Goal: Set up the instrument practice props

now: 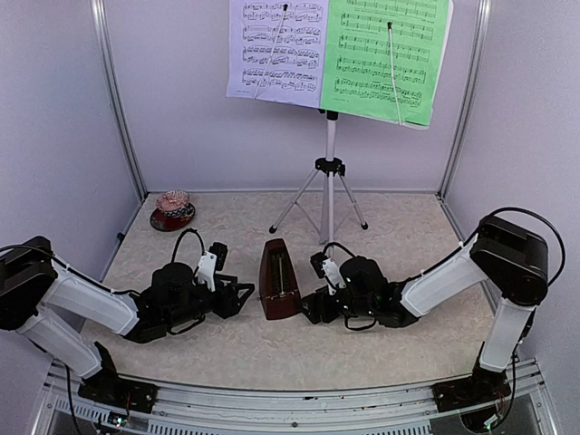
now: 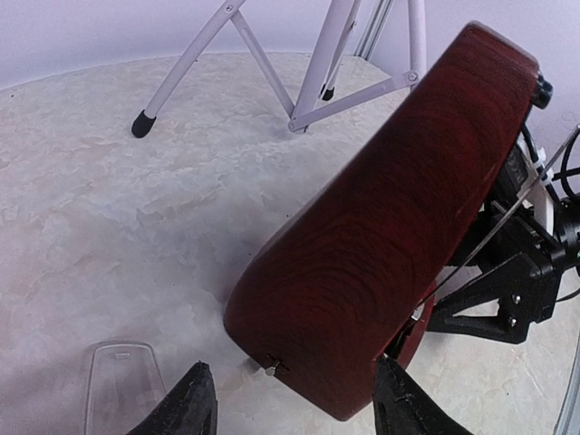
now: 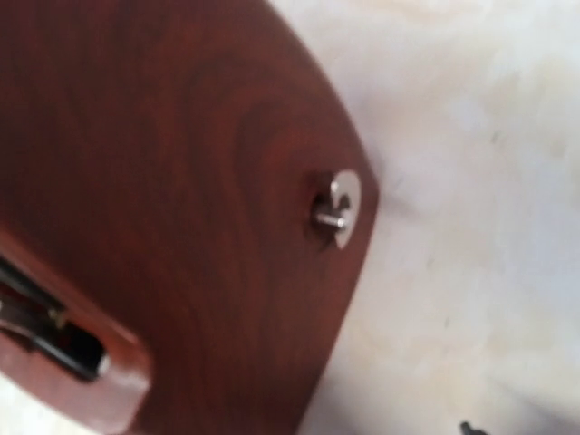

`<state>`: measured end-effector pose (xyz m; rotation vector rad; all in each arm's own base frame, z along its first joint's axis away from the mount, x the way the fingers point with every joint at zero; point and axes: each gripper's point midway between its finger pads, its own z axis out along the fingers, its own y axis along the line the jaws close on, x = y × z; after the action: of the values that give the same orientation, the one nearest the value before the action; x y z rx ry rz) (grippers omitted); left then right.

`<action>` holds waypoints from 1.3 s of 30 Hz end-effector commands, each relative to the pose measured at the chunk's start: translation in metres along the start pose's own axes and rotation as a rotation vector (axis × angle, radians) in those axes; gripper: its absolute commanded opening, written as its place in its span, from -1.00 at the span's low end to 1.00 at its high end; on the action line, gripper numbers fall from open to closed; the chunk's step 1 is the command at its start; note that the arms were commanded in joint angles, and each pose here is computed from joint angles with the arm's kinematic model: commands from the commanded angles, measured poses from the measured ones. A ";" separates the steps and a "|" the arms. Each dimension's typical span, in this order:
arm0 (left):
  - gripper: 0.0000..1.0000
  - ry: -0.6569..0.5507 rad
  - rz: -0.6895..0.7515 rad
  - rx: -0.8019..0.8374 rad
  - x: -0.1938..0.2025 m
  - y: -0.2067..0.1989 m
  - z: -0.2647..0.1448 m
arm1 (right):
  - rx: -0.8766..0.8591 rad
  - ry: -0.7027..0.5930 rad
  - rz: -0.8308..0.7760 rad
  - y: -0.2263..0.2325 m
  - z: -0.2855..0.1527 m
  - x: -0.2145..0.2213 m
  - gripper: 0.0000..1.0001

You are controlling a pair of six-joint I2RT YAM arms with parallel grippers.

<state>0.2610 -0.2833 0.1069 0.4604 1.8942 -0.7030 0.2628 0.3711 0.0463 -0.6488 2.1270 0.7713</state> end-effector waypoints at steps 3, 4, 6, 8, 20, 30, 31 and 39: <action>0.15 -0.034 -0.011 -0.008 -0.007 0.002 -0.004 | -0.144 -0.094 -0.069 0.028 -0.017 -0.033 0.64; 0.15 -0.034 -0.012 -0.006 -0.007 0.002 -0.004 | -0.162 -0.100 -0.073 0.032 -0.022 -0.035 0.66; 0.15 -0.033 -0.012 -0.008 -0.006 0.003 -0.004 | -0.178 -0.114 -0.083 0.038 -0.031 -0.042 0.71; 0.16 -0.034 -0.017 -0.006 -0.005 0.002 -0.004 | -0.188 -0.132 -0.091 0.044 -0.039 -0.052 0.75; 0.19 -0.039 -0.022 -0.007 -0.006 0.002 -0.004 | -0.117 -0.259 -0.141 0.074 -0.055 -0.112 0.96; 0.20 -0.046 -0.028 -0.010 -0.008 0.002 -0.006 | 0.000 -0.276 -0.121 0.063 -0.039 -0.129 0.97; 0.20 -0.046 -0.027 -0.013 -0.007 0.003 -0.007 | 0.012 -0.273 -0.121 0.061 -0.038 -0.129 0.97; 0.36 -0.068 -0.027 -0.025 -0.016 0.004 -0.010 | 0.070 -0.269 -0.119 0.046 -0.040 -0.130 0.97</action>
<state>0.2616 -0.2767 0.1147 0.4142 1.8721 -0.7051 0.2803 0.4058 0.1833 -0.6181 1.8375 0.7256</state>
